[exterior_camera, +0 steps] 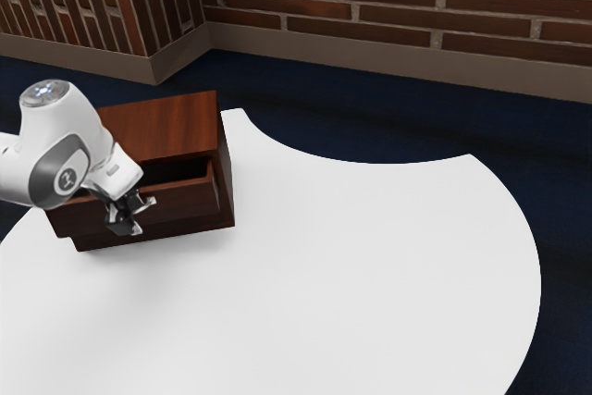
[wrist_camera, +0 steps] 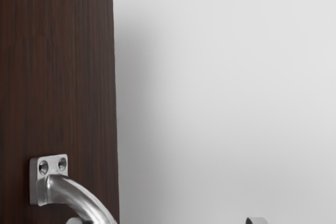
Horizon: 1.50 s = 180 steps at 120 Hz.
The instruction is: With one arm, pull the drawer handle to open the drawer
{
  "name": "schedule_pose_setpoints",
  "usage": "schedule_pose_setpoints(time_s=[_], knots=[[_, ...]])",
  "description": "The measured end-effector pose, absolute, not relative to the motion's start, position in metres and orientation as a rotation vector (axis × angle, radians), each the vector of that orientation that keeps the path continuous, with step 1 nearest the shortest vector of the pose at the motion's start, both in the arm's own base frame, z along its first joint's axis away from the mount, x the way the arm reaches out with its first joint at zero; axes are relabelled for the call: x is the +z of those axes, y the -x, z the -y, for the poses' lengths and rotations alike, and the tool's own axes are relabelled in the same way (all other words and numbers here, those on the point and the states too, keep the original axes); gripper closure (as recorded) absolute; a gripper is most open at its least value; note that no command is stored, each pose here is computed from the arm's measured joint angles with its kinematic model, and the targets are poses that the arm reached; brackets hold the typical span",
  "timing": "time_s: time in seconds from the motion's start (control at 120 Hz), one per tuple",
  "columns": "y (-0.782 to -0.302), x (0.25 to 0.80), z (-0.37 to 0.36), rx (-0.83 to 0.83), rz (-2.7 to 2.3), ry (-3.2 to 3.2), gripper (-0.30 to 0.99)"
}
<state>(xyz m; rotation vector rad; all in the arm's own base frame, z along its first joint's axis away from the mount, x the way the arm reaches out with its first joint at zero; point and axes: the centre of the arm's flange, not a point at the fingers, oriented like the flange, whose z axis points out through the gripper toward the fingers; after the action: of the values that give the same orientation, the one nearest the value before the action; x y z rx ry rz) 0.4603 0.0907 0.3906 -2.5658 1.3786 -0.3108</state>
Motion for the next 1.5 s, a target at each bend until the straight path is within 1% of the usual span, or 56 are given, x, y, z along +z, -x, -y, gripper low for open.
schedule_pose_setpoints(time_s=[0.1, 0.317, 0.542, 0.95, 1.5], knots=[[-0.455, 0.392, -0.088, -0.313, -1.38, 2.563, 0.33], [-0.443, 0.39, -0.088, -0.307, -1.369, 2.571, 0.29], [-0.43, 0.39, -0.086, -0.311, -1.361, 2.574, 0.31], [-0.412, 0.39, -0.082, -0.327, -1.344, 2.589, 0.27], [-0.385, 0.393, -0.067, -0.36, -1.333, 2.573, 0.29]])
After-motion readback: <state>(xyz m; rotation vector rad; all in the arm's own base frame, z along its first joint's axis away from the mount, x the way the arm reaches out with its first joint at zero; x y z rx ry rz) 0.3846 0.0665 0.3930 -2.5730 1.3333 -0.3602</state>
